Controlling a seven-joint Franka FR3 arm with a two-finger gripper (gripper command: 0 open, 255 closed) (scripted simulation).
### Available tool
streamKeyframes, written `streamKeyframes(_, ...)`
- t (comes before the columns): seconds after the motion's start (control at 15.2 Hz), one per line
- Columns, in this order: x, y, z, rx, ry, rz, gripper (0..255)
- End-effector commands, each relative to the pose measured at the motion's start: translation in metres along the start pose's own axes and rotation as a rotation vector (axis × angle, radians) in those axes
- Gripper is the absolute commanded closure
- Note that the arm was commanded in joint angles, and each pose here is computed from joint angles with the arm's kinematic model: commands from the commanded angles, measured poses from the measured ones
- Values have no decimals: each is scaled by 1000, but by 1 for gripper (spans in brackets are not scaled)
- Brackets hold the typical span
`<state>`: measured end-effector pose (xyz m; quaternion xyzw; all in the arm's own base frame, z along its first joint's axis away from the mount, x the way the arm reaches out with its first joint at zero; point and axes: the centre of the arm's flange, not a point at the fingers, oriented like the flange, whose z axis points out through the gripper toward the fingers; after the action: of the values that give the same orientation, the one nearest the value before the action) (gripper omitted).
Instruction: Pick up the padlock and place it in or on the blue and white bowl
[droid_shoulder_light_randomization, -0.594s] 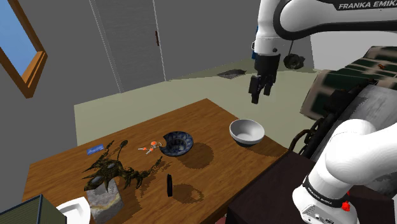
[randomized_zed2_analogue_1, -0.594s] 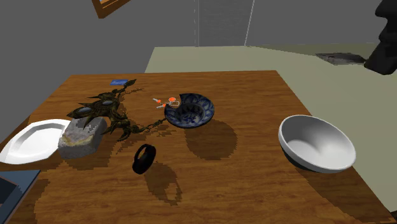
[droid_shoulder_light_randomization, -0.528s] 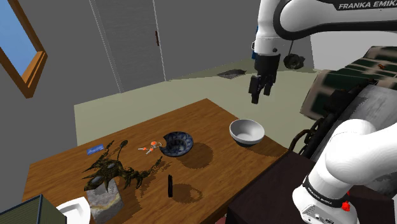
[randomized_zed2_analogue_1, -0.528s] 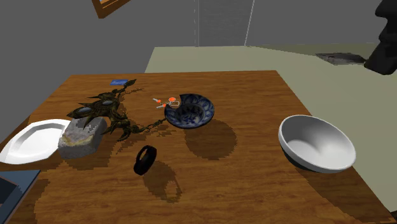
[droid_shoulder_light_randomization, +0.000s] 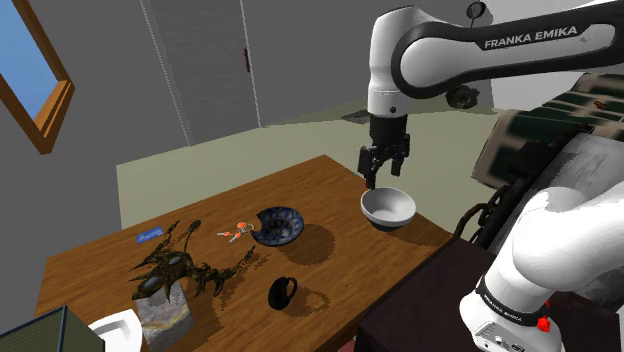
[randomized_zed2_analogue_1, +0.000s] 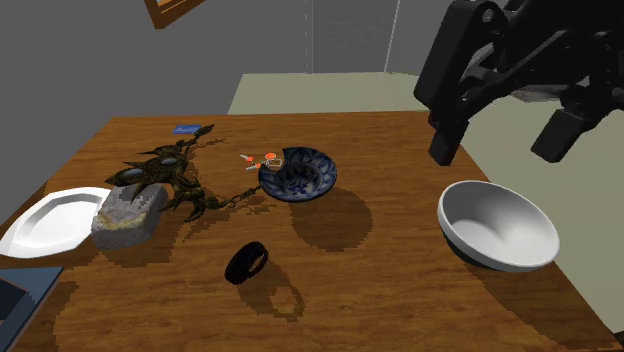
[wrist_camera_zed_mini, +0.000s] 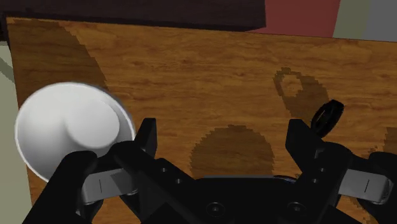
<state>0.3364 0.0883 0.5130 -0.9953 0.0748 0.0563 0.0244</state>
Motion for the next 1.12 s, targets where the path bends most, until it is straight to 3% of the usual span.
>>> streamKeyframes(0.0,7,-21,19,8,-12,39,0)
streamKeyframes(1.06,89,-167,141,64,-106,320,0)
